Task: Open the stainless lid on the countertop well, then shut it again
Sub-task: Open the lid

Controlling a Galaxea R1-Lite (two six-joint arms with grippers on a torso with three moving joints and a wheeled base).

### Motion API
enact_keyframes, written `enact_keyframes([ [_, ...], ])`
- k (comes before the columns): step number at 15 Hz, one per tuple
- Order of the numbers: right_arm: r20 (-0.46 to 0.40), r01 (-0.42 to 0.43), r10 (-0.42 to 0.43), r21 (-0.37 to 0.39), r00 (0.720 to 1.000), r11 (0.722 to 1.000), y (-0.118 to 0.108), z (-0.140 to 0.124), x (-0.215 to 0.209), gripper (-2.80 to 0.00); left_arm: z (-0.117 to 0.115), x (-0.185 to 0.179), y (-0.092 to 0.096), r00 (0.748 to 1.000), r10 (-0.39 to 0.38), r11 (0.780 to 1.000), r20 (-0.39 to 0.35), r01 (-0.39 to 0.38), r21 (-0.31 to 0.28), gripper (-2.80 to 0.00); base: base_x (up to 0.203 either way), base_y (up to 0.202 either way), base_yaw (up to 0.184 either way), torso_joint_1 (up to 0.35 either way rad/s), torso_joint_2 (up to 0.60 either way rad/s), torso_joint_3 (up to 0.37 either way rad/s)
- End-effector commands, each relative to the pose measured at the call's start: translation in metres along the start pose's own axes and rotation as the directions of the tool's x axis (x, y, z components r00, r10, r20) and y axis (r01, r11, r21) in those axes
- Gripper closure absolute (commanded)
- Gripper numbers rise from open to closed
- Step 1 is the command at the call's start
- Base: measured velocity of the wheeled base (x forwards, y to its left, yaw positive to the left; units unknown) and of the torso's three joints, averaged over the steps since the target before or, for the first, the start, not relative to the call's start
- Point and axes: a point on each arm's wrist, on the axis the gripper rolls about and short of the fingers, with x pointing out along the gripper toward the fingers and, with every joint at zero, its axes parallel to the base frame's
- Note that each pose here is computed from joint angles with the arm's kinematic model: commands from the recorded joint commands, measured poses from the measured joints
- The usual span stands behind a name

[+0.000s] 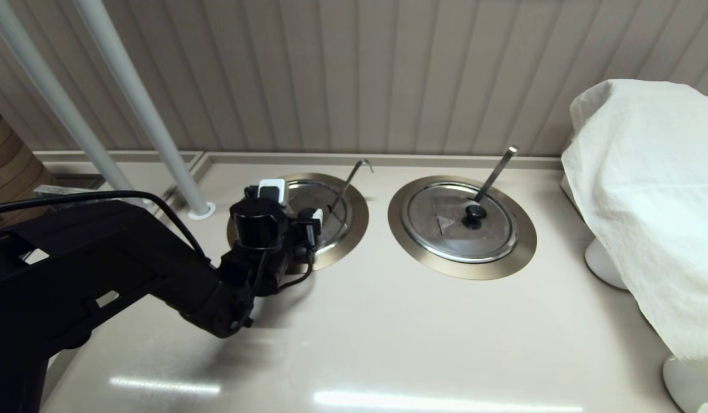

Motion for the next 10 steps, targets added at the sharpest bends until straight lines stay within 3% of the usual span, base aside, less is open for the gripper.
enact_keyframes([
  [1, 0.001, -0.001, 0.001, 0.000, 1.000, 1.000, 0.000, 0.000, 0.000, -2.80, -0.009, 0.003, 0.000, 1.000, 0.002, 1.000, -0.013, -0.002, 0.004, -2.80, 0.000, 0.000, 0.000, 0.000, 0.00, 0.000],
  [10, 0.001, -0.001, 0.001, -0.001, 1.000, 1.000, 0.000, 0.000, 0.000, -2.80, -0.023, 0.010, -0.002, 0.999, 0.008, 1.000, -0.035, -0.007, 0.019, -2.80, 0.000, 0.000, 0.000, 0.000, 0.00, 0.000],
])
